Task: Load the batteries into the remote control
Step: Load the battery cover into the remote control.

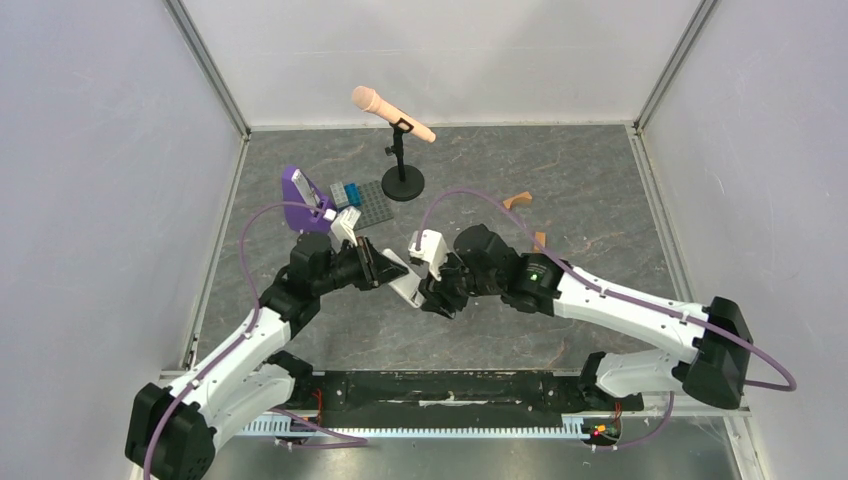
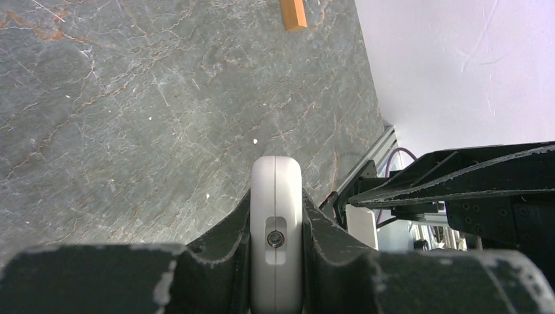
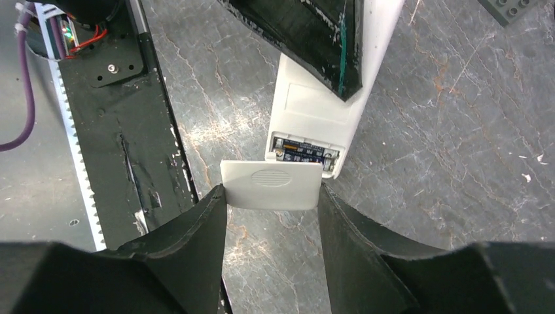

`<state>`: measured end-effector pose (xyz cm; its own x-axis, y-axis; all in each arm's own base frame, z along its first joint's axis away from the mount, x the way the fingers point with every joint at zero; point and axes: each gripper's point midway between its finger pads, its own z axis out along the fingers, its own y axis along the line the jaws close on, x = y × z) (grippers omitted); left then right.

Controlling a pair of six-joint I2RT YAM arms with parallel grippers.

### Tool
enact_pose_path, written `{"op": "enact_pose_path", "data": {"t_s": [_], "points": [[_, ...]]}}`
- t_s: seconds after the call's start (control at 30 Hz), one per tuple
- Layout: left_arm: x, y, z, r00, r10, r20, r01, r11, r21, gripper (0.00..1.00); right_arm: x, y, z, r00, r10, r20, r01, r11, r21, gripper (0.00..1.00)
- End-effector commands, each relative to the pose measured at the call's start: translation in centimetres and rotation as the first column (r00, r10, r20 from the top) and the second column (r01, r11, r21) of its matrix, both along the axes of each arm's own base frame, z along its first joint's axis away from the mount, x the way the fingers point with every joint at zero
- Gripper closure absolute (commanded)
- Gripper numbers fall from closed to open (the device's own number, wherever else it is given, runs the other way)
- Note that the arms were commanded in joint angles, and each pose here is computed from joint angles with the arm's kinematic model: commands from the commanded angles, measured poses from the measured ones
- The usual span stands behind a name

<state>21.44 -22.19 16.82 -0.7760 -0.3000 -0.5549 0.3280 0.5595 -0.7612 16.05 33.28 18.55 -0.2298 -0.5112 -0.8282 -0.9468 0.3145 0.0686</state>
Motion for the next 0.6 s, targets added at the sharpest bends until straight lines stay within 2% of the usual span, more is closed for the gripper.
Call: {"op": "enact_pose_path", "data": {"t_s": [0.0,0.3,0.57], "points": [[0.1,-0.4,2.1,0.995,-0.011,0.095,0.016,0.998,-0.055,0.98,1.0,1.2,0.9,0.998,-0.003,0.061,0.006,0.999,-0.052,0.86],[-0.1,0.1,2.9,0.988,0.001,0.154,0.006,0.999,-0.048,0.98,1.2,2.3,-0.5,1.000,-0.016,0.009,0.017,0.992,-0.123,0.87],[-0.4,0.3,3.1,0.985,-0.011,0.170,0.016,1.000,-0.025,0.98,1.7,2.8,-1.1,0.999,-0.033,-0.002,0.032,0.991,-0.132,0.88]]}}
